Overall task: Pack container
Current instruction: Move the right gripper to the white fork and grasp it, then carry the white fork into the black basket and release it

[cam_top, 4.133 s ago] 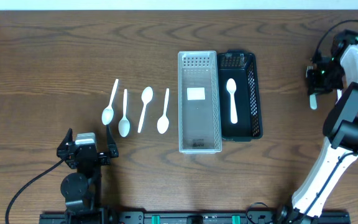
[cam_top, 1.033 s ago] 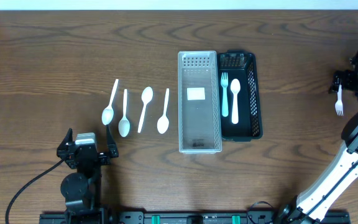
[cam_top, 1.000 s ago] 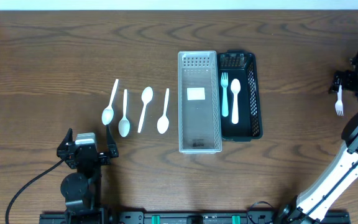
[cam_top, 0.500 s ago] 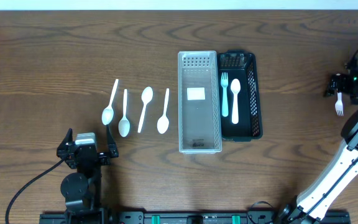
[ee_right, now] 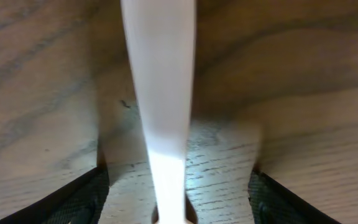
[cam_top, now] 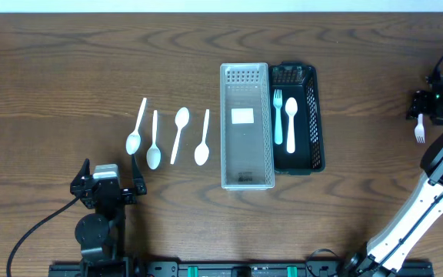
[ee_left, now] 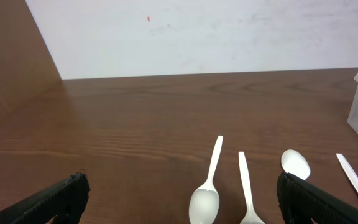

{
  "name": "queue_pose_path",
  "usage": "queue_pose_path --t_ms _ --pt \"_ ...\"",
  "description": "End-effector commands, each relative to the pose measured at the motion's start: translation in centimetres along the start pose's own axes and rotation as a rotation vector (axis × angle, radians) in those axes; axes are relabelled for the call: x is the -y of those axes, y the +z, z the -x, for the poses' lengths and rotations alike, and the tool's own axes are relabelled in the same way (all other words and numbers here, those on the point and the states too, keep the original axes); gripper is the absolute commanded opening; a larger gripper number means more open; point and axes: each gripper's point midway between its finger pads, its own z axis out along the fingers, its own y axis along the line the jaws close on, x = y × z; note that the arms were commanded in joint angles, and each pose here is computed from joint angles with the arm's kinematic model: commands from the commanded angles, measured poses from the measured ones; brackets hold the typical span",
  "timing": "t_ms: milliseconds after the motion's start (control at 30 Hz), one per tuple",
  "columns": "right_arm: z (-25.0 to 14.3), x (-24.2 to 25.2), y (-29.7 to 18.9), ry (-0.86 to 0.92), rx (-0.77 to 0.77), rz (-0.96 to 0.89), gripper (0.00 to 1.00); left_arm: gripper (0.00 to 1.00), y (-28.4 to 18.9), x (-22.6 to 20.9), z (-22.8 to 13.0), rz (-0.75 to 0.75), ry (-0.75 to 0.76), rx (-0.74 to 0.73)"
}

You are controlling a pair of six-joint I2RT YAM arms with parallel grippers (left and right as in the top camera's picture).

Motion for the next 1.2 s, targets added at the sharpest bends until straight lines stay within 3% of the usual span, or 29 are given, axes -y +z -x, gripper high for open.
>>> queue_pose_path --t_ms 0,33,167,367,600,767,967,1167 --pt "-0.3 -1.1 1.2 -0.024 -0.028 0.012 0.73 0.98 0.2 0.1 -1.6 0.0 0.009 -0.038" --pt "-0.3 -1.1 1.2 -0.024 -0.028 0.012 0.7 0.98 0.2 0.1 -1.6 0.0 0.009 -0.038" --pt "-0.2 -1.6 1.2 -0.032 -0.029 0.013 0.37 0.98 0.2 0.1 -1.6 0.0 0.009 -0.038" --pt "-0.4 -0.8 1.1 -0.004 -0.044 -0.046 0.02 0.98 0.2 0.1 -1.6 0.0 0.009 -0.038" --pt "-0.3 -1.3 0.2 0.01 -0.052 -0.029 0.01 0.98 0.2 0.1 -1.6 0.0 0.009 -0.038" --pt "2.0 -3.0 -3.7 -0.012 0.018 0.019 0.01 0.98 0.2 0.1 -1.6 0.0 0.009 -0.038" --pt "4.4 -8.6 -12.0 -0.02 0.127 0.12 0.01 0.98 0.2 0.1 -1.6 0.0 0.009 -0.038" --pt "3.1 -16.6 -16.2 -0.091 0.118 0.236 0.01 0.98 0.2 0.1 -1.6 0.0 0.009 -0.038"
